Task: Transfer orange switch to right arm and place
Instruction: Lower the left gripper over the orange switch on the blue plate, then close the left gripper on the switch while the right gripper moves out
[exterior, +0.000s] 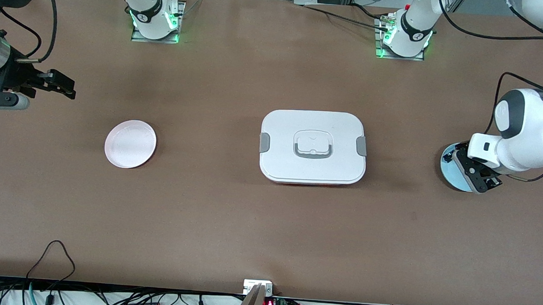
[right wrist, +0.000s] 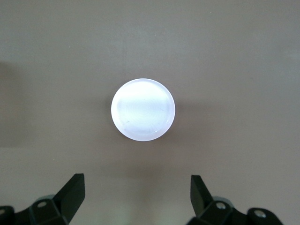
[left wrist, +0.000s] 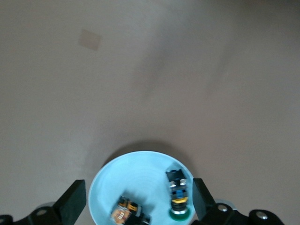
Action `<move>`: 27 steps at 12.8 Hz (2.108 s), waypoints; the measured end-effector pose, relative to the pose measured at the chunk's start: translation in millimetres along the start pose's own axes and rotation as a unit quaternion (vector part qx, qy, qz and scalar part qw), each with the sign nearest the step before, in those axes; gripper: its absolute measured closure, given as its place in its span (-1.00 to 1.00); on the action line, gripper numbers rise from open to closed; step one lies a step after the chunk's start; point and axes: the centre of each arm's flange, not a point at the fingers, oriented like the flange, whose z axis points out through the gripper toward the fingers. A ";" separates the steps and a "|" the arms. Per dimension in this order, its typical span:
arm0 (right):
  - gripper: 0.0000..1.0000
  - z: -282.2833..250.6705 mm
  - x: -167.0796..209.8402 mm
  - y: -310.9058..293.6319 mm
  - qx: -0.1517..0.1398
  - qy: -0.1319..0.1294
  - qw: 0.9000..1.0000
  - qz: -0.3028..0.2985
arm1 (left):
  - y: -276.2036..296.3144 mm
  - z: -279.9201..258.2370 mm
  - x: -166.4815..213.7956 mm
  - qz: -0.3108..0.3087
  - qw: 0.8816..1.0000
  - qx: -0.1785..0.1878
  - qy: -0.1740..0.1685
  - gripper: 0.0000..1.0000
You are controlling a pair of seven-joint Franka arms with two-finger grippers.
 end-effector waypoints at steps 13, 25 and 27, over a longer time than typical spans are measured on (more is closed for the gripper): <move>-1.00 18.5 9.4 -4.9 -0.002 -0.017 1.000 -0.004 | -36.3 100.4 -89.6 0.271 0.962 0.015 0.008 -1.00; -1.00 24.3 7.7 -25.8 -0.015 -0.035 0.999 -0.025 | -24.8 128.4 -132.3 0.279 0.960 -0.014 0.017 -1.00; -1.00 34.7 12.1 -36.8 -0.017 -0.044 0.998 -0.035 | -24.4 128.9 -133.0 0.279 0.960 -0.015 0.017 -1.00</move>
